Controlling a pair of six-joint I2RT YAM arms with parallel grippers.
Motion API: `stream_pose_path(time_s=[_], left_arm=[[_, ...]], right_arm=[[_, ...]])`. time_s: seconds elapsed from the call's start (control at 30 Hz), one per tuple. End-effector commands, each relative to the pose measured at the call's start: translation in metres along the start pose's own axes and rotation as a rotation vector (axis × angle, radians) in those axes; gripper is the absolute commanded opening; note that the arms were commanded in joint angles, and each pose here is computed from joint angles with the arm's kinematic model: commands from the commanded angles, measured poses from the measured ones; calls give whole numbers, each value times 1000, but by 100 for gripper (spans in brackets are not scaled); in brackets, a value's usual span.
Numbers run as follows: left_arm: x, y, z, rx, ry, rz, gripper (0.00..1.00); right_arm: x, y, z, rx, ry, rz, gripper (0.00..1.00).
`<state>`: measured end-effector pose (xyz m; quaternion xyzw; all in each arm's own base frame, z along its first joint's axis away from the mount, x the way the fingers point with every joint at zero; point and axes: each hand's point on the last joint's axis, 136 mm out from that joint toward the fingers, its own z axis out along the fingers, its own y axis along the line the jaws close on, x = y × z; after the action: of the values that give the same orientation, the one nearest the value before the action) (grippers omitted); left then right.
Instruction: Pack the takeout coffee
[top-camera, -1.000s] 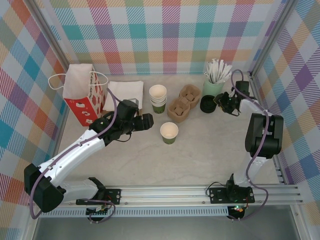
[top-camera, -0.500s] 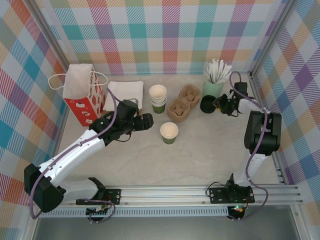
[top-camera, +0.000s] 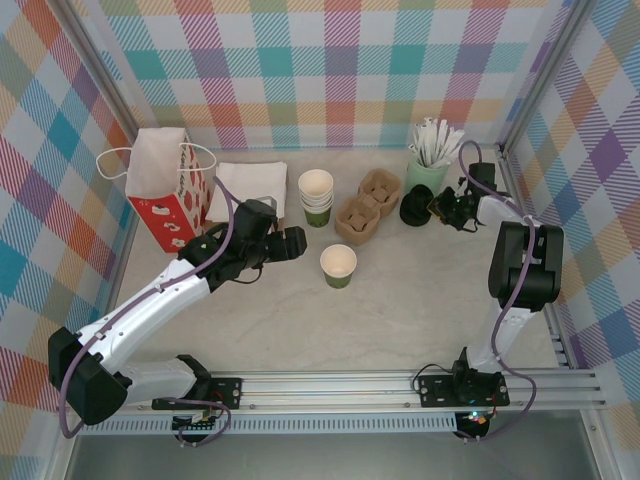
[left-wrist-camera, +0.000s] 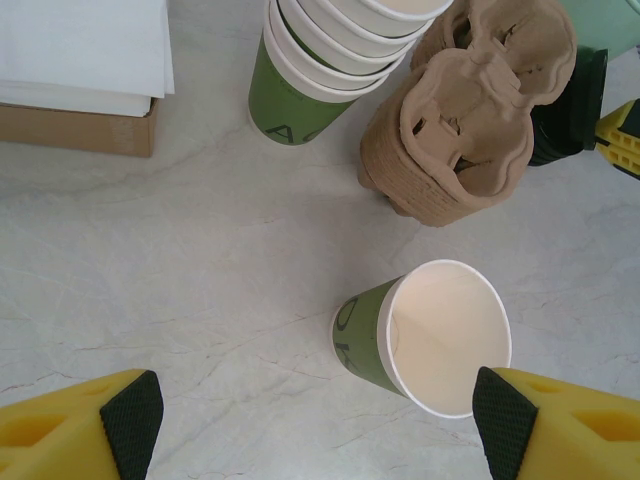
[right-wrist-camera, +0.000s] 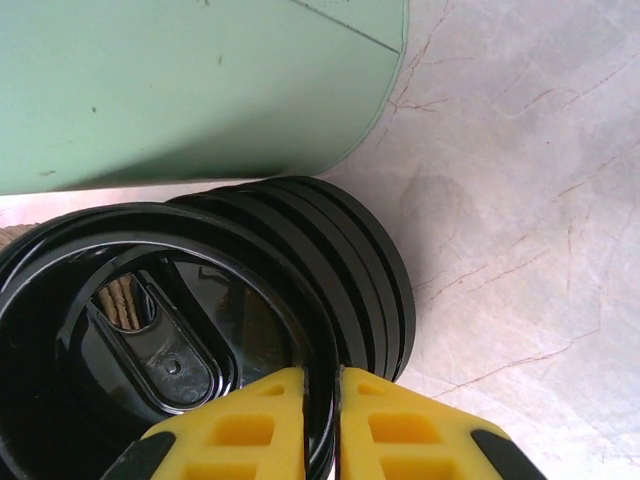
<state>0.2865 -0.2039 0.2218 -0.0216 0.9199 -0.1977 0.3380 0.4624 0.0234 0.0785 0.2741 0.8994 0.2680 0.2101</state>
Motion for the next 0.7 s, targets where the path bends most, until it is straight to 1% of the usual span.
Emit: stream_pose_path(time_s=[0.0,0.23,0.43,0.67], left_arm=[[5,2,-4,-9,7,13,83],[1,-8,-7,37,2,4,83],[-6,-43,-8,191,21,5,83],[-16,-102,3,430,84,-37,83]], right_arm=[[-9,13,-18,-21,-33,-48,14],[-6,18,-33,-26,-58,-79,14],[7,24,-52,-65,-70,-89,14],[43,31,-71,-159,-37,-58,14]])
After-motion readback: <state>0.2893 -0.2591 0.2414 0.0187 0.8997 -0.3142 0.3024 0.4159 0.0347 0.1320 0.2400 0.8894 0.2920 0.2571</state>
